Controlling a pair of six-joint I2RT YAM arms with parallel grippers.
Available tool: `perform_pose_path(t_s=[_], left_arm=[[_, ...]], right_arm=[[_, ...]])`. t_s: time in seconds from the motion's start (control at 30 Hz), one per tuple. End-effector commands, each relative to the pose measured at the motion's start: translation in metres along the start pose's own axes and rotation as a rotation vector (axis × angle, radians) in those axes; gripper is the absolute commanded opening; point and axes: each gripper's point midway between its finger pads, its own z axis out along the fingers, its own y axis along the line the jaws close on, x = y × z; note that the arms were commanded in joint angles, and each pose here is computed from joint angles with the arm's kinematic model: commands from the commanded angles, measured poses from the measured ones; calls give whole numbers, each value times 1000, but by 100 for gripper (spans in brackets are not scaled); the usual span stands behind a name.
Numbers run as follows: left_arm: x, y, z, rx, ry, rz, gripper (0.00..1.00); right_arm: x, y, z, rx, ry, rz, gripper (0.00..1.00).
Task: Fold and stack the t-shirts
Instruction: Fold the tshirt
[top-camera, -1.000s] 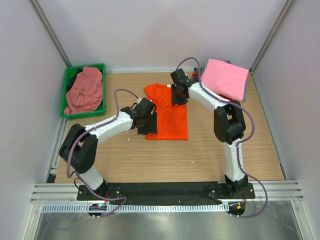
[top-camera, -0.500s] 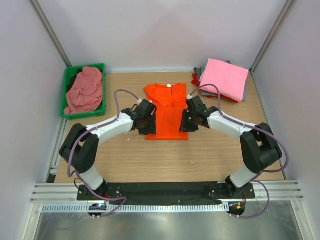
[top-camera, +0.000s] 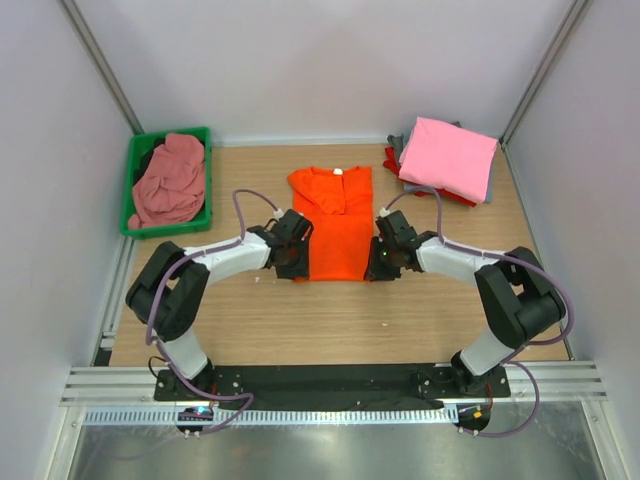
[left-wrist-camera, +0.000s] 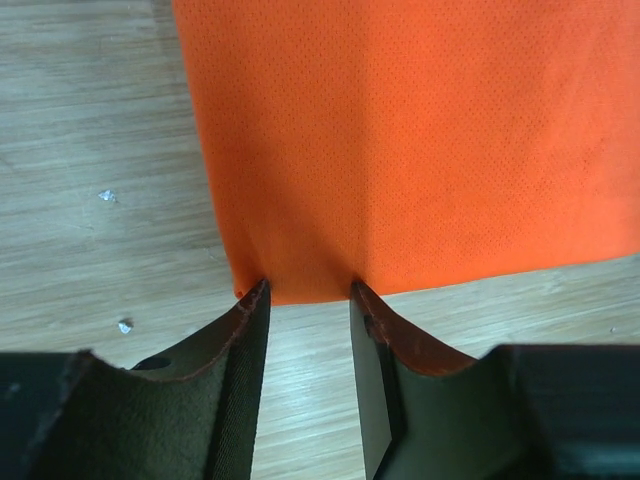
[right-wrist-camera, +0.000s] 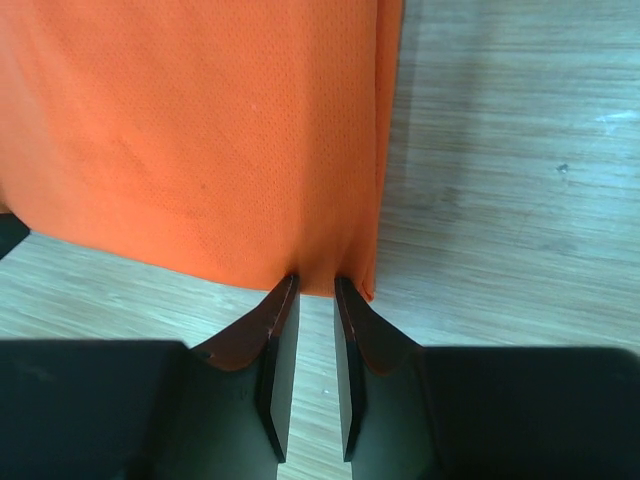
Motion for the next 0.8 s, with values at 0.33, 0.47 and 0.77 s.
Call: perform_pose_path(t_s=[0.33,0.47,0.77], left_arm=[[49,14,6,-4,37,-3,37],[71,23,-9,-3,43,-6,37],[79,35,-66,14,-51,-15,68]], right_arm=[[40,-20,-7,46,-1,31,26],[61,-32,-18,88,11,49,26],[44,3,-86,50,-124,0,56]])
